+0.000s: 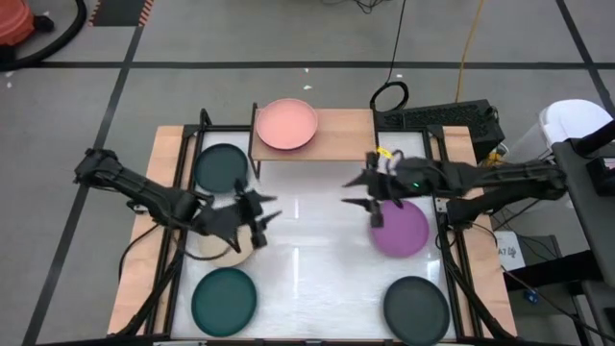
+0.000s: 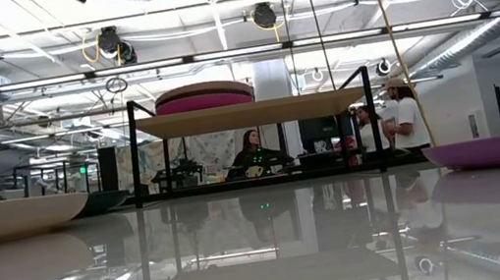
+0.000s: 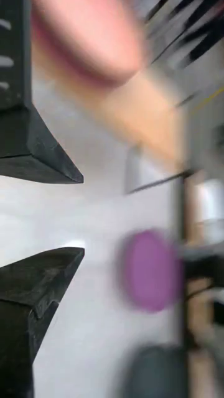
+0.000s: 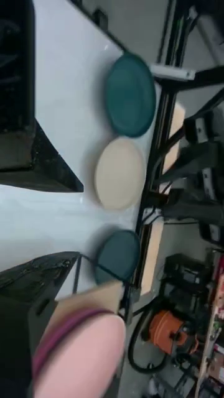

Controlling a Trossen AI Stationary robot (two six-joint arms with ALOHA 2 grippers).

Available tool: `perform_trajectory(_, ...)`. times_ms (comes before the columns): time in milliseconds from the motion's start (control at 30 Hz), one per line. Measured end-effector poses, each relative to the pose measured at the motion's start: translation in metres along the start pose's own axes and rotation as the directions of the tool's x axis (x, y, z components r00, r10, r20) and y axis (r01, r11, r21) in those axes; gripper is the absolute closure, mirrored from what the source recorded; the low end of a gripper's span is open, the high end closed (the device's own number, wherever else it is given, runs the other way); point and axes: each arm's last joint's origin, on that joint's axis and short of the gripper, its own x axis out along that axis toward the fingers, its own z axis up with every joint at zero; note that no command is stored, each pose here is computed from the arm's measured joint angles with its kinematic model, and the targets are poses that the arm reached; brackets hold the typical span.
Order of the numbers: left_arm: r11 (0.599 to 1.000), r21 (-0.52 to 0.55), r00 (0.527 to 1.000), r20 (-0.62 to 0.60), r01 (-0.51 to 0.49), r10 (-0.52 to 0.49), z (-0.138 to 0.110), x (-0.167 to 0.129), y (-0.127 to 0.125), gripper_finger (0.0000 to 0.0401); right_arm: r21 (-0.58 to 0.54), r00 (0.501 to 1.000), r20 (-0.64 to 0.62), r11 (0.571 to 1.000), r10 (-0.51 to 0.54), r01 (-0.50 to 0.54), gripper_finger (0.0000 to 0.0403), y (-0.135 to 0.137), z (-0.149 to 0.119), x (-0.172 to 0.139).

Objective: Place and stack plates onto a shelf
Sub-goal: Stack the gray plate on top of the light brown plate on the shelf

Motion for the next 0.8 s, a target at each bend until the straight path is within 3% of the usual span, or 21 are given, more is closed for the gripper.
perform_trajectory(133, 0.994, -0.103, 0.952, -0.298, 0.037, -0.067, -0.006, 0.013, -0.015, 0.0220, 0.072, 0.998, 0.059, 0.997, -0.024, 0.020, 0.0255, 0.010, -0.028, -0.018)
perform_trajectory(300, 0.984, -0.176, 0.828, -0.553, -0.006, -0.093, -0.024, 0.030, -0.030, 0.0220, 0.114, 0.994, 0.092, 0.993, -0.052, 0.041, 0.0255, 0.018, -0.057, -0.028)
perform_trajectory(433, 0.967, -0.243, 0.742, -0.662, -0.083, -0.103, -0.041, 0.044, -0.041, 0.0220, 0.144, 0.995, 0.090, 0.989, -0.038, 0.025, 0.0255, 0.023, -0.069, -0.031)
perform_trajectory(600, 0.898, -0.357, 0.623, -0.772, -0.259, -0.127, -0.059, 0.057, -0.052, 0.0220, 0.148, 0.997, 0.071, 0.989, -0.015, 0.005, 0.0255, 0.028, -0.076, -0.029)
perform_trajectory(800, 0.885, -0.298, 0.510, -0.856, -0.358, -0.082, -0.075, 0.063, -0.056, 0.0220, 0.152, 0.997, 0.071, 0.988, -0.013, 0.002, 0.0255, 0.029, -0.076, -0.029)
